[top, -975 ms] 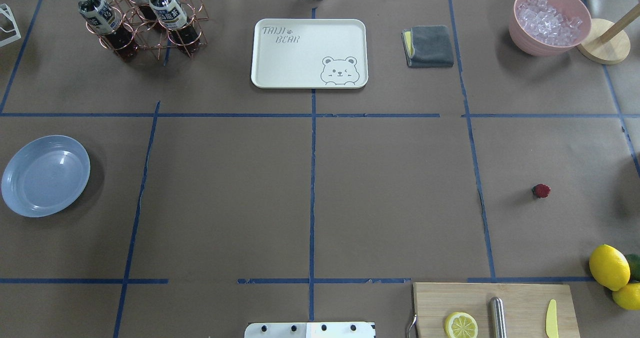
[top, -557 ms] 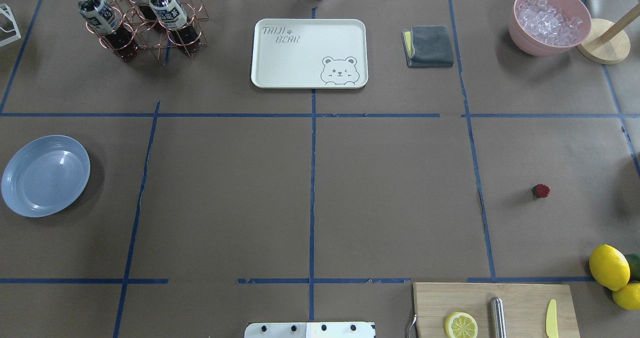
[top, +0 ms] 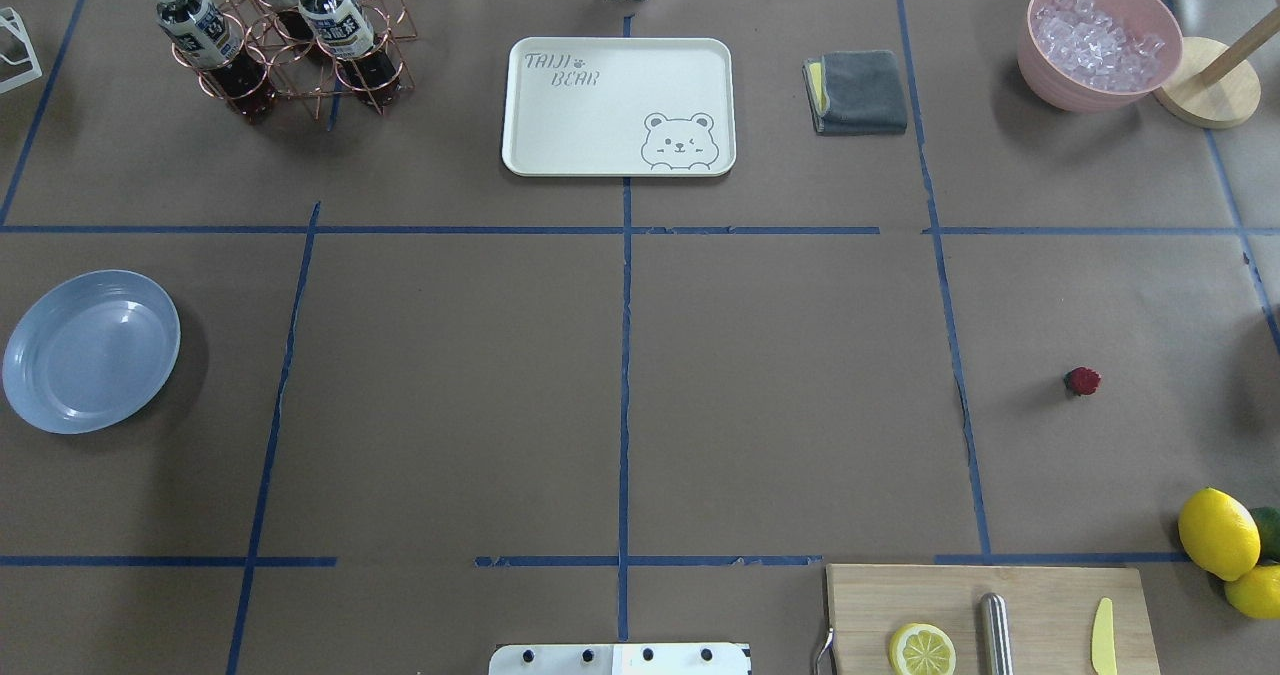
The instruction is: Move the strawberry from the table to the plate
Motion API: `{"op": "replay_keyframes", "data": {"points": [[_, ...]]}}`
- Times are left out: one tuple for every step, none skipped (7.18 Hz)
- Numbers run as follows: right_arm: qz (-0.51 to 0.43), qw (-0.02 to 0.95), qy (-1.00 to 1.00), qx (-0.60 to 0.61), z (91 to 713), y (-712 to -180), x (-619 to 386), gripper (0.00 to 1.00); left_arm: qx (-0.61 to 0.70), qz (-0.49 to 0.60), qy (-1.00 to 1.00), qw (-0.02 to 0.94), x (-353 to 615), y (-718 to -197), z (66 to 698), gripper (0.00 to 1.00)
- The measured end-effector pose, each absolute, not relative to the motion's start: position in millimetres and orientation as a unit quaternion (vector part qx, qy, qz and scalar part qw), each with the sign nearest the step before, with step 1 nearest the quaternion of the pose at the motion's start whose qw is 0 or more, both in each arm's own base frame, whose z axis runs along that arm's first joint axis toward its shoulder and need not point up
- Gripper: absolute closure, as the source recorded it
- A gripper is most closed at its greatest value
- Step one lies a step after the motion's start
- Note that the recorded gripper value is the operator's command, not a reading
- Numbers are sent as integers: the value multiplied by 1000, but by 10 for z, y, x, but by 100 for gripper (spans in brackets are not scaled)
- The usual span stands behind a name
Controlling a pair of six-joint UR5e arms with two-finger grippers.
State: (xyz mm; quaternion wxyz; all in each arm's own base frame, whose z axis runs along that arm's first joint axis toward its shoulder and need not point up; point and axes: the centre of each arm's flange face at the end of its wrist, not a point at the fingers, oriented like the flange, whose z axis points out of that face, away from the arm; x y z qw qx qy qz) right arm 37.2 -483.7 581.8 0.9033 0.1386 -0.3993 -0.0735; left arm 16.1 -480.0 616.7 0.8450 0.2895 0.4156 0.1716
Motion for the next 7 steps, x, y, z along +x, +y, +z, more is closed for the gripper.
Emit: {"op": "replay_keyframes", "data": {"points": [[-79, 901, -399, 152, 5904, -4735, 376, 0, 262, 141, 433, 851, 314, -4698, 6428, 18], [-81, 900, -399, 158, 5975, -4667, 379, 0, 243, 112, 444, 855, 390, -4614, 6677, 33], [-82, 899, -399, 159, 6014, -4636, 380, 0, 225, 83, 449, 861, 437, -4555, 6865, 34], [-82, 899, -399, 160, 6030, -4625, 381, 0, 206, 58, 454, 865, 500, -4513, 6982, 33], [-83, 899, -398, 161, 6033, -4622, 381, 0, 188, 47, 461, 866, 642, -4470, 7052, 33], [-83, 899, -398, 161, 6035, -4621, 382, 0, 173, 54, 467, 865, 848, -4418, 7092, 33], [-83, 899, -398, 161, 6033, -4620, 382, 0, 162, 66, 471, 864, 1036, -4372, 7107, 33]]}}
